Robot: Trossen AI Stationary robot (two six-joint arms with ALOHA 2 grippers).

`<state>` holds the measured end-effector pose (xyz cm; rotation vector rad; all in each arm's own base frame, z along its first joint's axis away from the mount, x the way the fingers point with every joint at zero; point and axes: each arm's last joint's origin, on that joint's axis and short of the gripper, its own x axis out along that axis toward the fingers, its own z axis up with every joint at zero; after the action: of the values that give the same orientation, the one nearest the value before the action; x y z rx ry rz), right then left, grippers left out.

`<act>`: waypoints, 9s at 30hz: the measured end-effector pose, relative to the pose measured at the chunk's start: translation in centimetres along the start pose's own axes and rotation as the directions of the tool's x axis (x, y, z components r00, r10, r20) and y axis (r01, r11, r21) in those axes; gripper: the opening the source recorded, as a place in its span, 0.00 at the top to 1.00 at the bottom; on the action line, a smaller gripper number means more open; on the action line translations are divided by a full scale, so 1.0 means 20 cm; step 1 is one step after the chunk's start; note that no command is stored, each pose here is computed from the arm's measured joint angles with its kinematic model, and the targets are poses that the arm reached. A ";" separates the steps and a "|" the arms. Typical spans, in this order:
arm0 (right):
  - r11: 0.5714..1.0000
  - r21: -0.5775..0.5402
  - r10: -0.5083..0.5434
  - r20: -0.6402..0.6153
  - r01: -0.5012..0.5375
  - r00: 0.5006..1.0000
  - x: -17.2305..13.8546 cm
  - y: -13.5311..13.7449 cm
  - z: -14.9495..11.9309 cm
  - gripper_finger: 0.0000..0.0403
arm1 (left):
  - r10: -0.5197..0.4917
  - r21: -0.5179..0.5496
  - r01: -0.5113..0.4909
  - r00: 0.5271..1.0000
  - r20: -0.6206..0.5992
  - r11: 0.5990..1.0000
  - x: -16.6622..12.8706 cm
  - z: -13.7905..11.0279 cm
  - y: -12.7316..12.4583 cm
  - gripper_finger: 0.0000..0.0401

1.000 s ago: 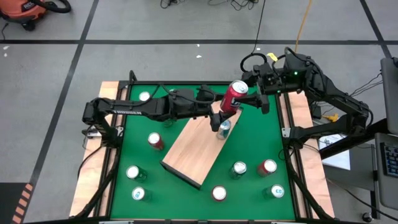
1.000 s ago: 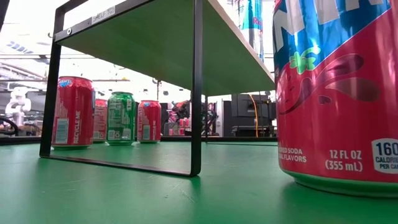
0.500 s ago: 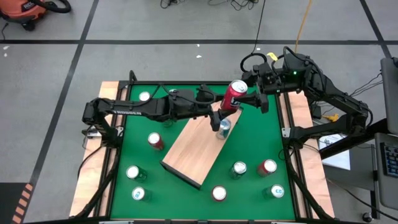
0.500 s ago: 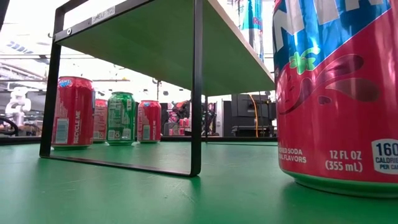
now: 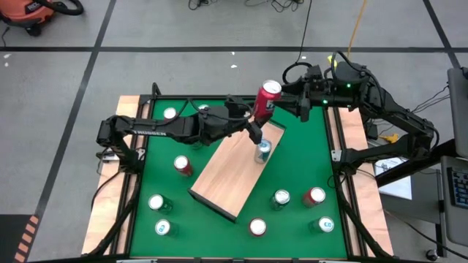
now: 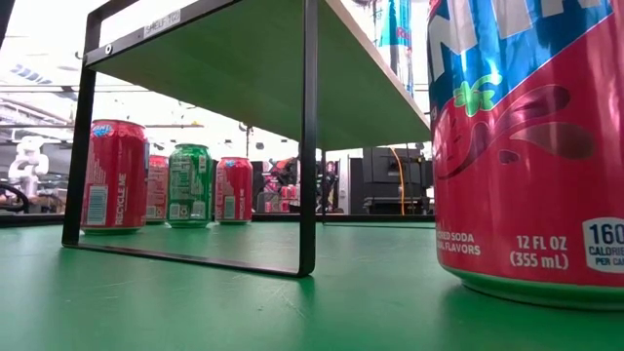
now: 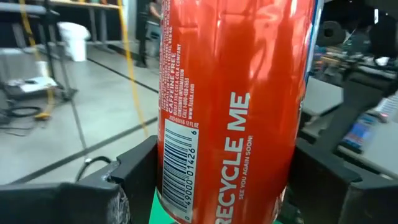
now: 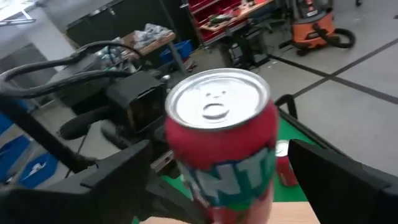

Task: Sort soda cans
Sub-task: Put the red soda can on the shelf, then put the red soda can on the shelf and align it with the other red soda can

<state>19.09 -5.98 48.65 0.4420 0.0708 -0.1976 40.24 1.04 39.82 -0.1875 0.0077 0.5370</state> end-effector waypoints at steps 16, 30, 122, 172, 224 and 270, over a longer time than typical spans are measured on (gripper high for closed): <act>0.994 -0.101 -0.031 0.046 0.035 0.998 0.20 -0.04 0.00 0.12 | 0.129 0.092 -0.131 0.991 0.031 0.987 -0.01 0.00 0.01 0.30; 0.995 -0.090 -0.030 0.046 0.034 0.998 0.19 -0.04 0.00 0.28 | 0.129 0.084 -0.131 0.991 0.030 0.988 -0.01 0.00 0.00 0.28; 0.955 -0.291 -0.140 -0.285 0.054 0.948 0.18 -0.38 -0.76 0.20 | -0.039 -0.106 0.027 0.993 -0.115 0.994 -0.19 0.10 0.03 0.02; 0.974 -0.160 -0.142 0.125 0.162 0.982 -0.25 -0.13 -0.30 0.12 | 0.131 -0.230 -0.216 0.933 -0.336 0.949 -0.29 0.09 0.23 0.02; 0.951 0.145 -0.262 -0.089 0.273 0.961 -0.27 -0.17 -0.39 0.13 | -0.042 -0.089 -0.260 0.184 -0.982 0.962 -0.74 -0.17 0.63 0.02; 0.937 0.280 -0.172 -0.150 0.209 0.974 -0.27 -0.15 -0.40 0.13 | 0.134 0.003 -0.243 0.524 -0.841 0.970 -0.28 -0.29 1.07 0.02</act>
<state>12.93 -4.29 40.71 0.7464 0.2084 -0.3752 24.74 15.14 30.78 -0.5596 0.9748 0.6235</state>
